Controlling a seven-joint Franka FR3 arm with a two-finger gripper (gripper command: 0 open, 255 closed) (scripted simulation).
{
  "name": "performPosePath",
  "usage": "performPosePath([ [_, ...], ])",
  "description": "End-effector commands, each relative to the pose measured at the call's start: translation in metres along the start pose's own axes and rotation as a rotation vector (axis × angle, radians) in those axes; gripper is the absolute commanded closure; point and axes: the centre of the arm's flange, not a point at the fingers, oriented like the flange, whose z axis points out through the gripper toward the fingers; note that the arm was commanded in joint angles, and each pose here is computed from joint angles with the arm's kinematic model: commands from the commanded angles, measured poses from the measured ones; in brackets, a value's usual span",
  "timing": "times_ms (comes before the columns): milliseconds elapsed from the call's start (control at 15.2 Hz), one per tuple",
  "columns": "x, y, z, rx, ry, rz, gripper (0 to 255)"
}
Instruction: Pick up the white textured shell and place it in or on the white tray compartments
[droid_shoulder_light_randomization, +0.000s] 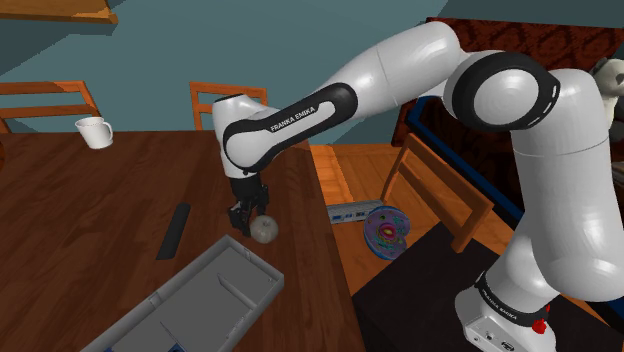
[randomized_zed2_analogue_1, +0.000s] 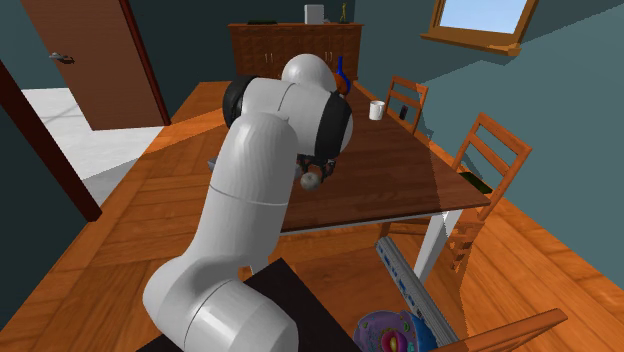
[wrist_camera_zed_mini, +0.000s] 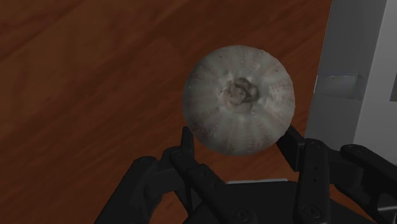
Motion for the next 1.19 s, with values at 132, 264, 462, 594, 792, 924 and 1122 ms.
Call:
performPosePath([
  [132, 0.0, 0.0, 0.001, 0.0, -0.001, 0.0, 255],
  [264, 0.0, 0.0, 0.001, 0.0, -0.001, 0.0, 255],
  [462, 0.0, 0.0, 0.001, 0.0, -0.001, 0.0, 255],
  [594, -0.001, -0.001, -0.005, 0.0, -0.001, 0.0, 255],
  [792, -0.004, -0.003, -0.02, 0.0, -0.001, 0.0, 255],
  [924, -0.006, -0.004, -0.03, 0.0, -0.001, 0.0, 255],
  [1122, -0.006, -0.004, -0.03, 0.0, -0.001, 0.0, 0],
])
